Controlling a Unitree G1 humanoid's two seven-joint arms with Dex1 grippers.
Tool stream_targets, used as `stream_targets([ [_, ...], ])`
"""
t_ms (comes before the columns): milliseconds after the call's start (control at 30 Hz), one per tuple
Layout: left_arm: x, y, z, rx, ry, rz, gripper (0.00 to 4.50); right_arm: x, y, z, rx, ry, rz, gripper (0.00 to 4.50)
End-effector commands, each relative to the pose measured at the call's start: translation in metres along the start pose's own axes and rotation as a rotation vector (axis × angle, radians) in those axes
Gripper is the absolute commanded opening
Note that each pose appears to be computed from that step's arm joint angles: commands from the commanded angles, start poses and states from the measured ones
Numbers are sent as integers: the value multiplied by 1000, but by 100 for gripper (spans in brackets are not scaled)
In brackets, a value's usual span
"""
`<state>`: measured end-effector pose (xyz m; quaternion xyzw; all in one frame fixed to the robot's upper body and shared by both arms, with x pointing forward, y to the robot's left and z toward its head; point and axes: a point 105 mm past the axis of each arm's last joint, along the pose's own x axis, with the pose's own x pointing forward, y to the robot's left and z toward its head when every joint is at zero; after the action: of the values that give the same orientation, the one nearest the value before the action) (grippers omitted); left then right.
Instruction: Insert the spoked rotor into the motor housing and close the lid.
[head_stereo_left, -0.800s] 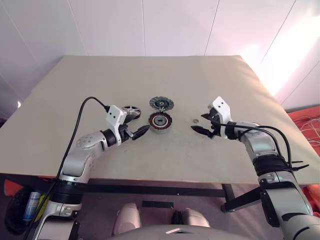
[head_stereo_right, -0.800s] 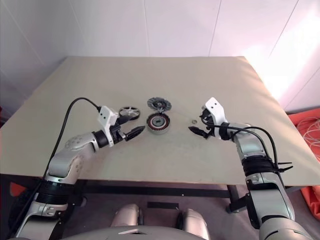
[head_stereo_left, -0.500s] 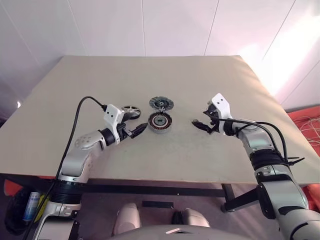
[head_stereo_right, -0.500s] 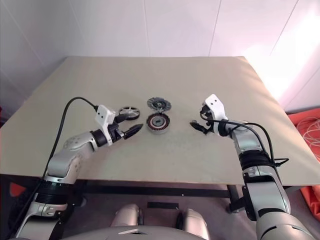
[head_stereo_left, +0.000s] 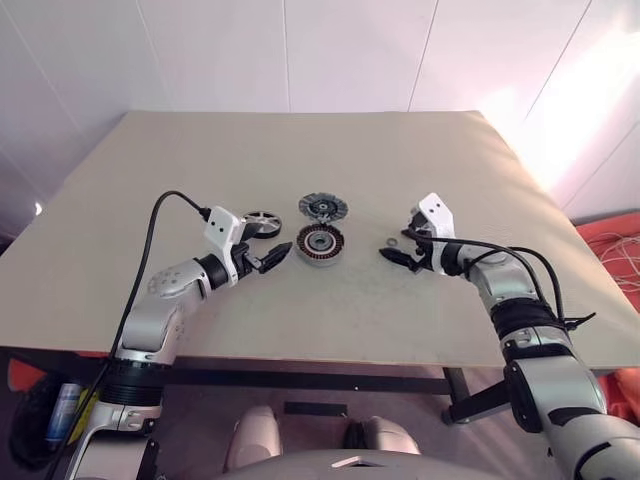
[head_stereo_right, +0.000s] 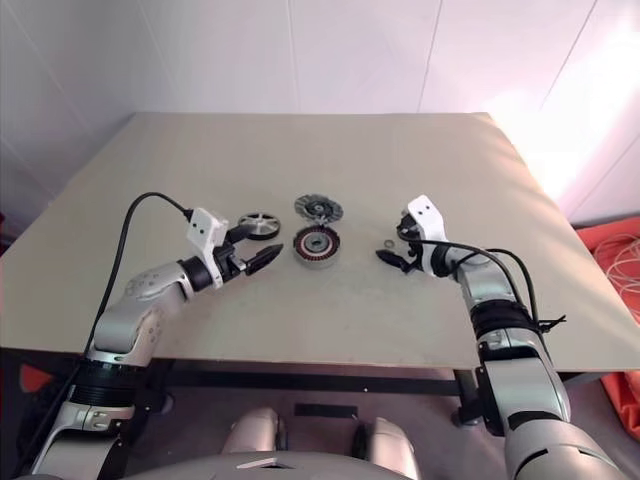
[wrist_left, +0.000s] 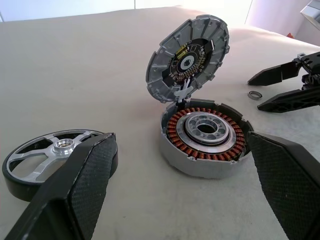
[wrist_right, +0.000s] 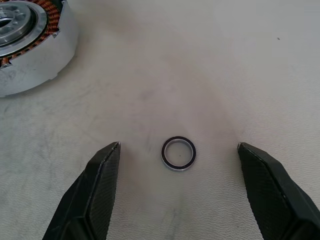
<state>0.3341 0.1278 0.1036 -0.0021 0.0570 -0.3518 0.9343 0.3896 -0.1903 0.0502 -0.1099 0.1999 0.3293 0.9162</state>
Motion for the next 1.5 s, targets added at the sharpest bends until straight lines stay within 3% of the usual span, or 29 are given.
stream_targets([
  [33,-2,2,15,46,-47,11,450,0,-5,12,-4,-40,-18,332],
  [300,-2,5,17,60,-48,18,450,0,-6,10,-8,-36,-22,63],
  [533,-4,9,18,66,-49,30,450,0,-6,15,-17,-50,-25,62],
  [733,-6,14,18,68,-53,57,450,6,12,46,-36,-151,46,62],
  [967,-9,20,18,74,-49,73,450,10,73,82,-96,-230,281,62],
  [1200,-12,27,18,101,-41,115,450,11,139,78,-168,-178,529,62],
  [1500,-13,25,18,128,-34,110,450,47,128,99,-189,-202,431,62],
])
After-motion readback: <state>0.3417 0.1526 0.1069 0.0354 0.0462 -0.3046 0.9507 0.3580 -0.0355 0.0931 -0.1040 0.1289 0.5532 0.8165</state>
